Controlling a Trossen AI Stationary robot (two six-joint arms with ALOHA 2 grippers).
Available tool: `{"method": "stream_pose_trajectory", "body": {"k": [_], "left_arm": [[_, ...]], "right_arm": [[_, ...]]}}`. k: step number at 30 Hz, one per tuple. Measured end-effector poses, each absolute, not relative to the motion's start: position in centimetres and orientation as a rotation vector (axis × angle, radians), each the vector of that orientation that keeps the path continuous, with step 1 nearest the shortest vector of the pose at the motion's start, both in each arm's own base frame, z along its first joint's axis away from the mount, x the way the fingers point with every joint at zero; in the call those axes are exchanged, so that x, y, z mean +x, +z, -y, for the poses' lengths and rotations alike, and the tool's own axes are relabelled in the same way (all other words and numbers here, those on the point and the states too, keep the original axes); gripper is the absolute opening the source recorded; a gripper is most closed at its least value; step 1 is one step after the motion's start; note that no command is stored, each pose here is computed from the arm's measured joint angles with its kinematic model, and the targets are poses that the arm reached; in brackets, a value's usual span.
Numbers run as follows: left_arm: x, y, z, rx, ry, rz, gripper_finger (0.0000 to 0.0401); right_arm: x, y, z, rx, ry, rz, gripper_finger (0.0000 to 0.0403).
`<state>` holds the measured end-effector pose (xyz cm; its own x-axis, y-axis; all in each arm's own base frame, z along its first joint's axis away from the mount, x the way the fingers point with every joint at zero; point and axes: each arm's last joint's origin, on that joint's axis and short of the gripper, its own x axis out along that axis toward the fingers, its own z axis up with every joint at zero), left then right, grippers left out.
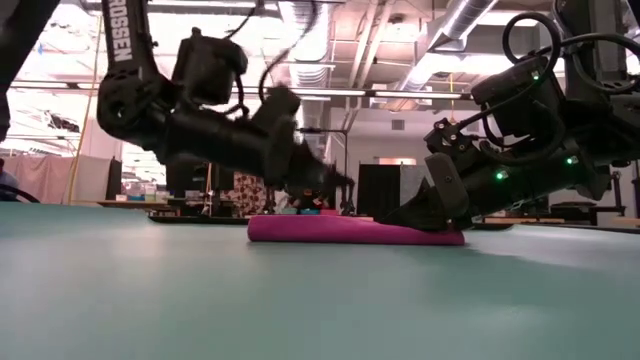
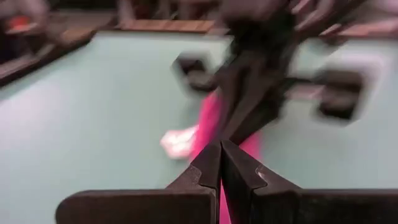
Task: Roll towel into tight, uniform cylinder
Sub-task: Roll the pink towel
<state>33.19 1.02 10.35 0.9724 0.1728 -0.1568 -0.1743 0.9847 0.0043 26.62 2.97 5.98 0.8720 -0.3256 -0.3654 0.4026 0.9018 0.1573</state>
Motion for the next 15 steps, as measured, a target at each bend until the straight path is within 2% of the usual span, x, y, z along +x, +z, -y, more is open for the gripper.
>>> {"method": "stream_pose_trajectory", "body": {"k": [3,9,15], "left_arm": [[33.3,9.0,-1.1,-0.006,0.211,-0.223,0.0],[33.9,6.7,-0.5,-0.031,0.158,-0.299,0.0],[33.2,5.1,-1.0,-0.058,0.242,-0.419,0.0]], "right_arm": [[26.6,6.0,-3.0,0.229,-0.382,-0.341,0.0011],[26.7,6.0,-2.8,0.229,-0.383,-0.343,0.0011],[26.6,5.8,-2.8,0.23,-0.388,-0.361,0.0011]]}}
